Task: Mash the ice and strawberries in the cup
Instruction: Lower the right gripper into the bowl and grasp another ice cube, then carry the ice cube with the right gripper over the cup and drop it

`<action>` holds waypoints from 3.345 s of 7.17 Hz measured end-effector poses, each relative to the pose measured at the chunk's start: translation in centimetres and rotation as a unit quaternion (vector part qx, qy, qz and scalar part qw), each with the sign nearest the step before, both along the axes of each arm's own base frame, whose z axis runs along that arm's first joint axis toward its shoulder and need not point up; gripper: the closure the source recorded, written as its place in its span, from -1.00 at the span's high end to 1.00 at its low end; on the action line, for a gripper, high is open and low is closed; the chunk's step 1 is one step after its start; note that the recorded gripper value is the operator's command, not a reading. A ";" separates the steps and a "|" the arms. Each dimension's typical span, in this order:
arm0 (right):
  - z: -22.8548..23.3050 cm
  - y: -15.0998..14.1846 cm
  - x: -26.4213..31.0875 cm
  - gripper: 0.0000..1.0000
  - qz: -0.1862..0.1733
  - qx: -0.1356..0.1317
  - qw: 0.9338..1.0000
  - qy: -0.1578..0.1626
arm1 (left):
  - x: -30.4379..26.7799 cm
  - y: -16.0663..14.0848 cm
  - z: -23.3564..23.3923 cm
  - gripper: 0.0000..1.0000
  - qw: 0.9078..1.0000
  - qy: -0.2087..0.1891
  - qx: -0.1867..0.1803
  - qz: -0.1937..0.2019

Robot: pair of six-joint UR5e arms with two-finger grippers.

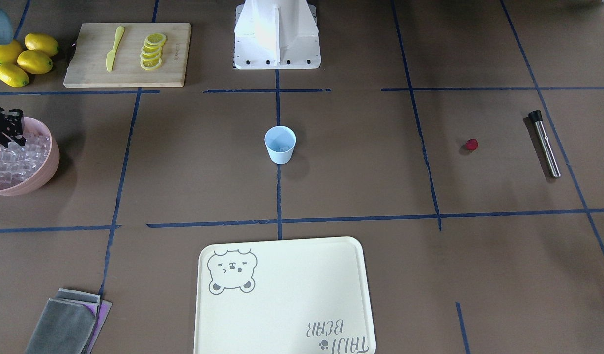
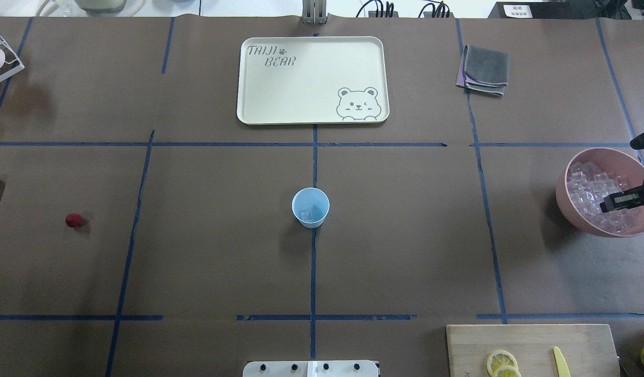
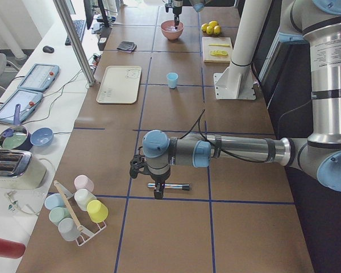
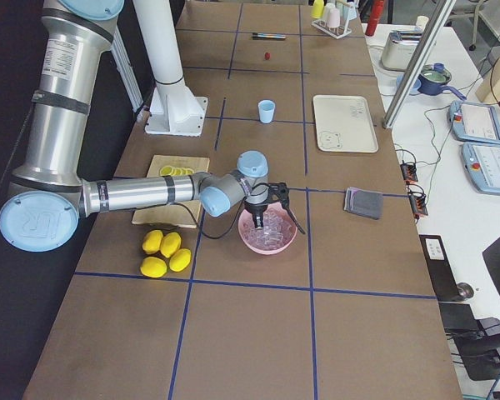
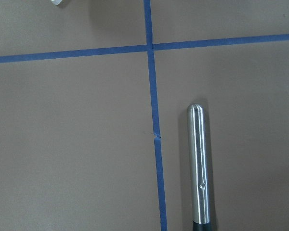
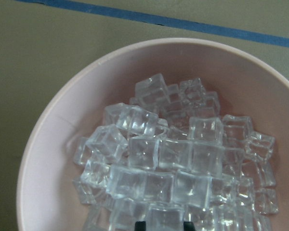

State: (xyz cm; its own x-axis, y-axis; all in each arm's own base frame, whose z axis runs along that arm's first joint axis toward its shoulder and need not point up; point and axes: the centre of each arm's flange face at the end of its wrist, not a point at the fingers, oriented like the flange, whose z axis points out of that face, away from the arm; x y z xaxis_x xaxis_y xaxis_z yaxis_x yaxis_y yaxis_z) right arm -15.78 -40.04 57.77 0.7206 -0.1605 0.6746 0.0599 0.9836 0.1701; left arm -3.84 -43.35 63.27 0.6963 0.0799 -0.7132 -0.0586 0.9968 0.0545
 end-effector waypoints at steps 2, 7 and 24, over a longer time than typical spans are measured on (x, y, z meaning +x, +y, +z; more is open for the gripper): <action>-1.9 -0.1 0.4 -0.98 0.003 0.011 1.000 -0.014 | 0.0 0.0 0.0 1.00 1.000 0.000 0.000 0.000; -21.6 -7.6 -4.7 -0.95 -0.001 0.038 0.998 -0.041 | 0.0 0.0 0.0 1.00 1.000 0.000 0.001 0.000; -45.5 -0.4 -43.0 1.00 0.056 -0.021 0.998 -0.009 | 0.1 -0.3 -0.6 1.00 1.000 0.001 0.008 0.002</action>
State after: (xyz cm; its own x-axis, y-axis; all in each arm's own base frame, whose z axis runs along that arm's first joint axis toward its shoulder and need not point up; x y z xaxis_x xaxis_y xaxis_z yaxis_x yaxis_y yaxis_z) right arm -58.77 -40.43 12.25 0.7201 -0.0499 0.6921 -0.0541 0.9903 0.1277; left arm -3.75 -43.63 62.70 0.6944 0.0934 -0.7135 -0.0622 0.9956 0.0698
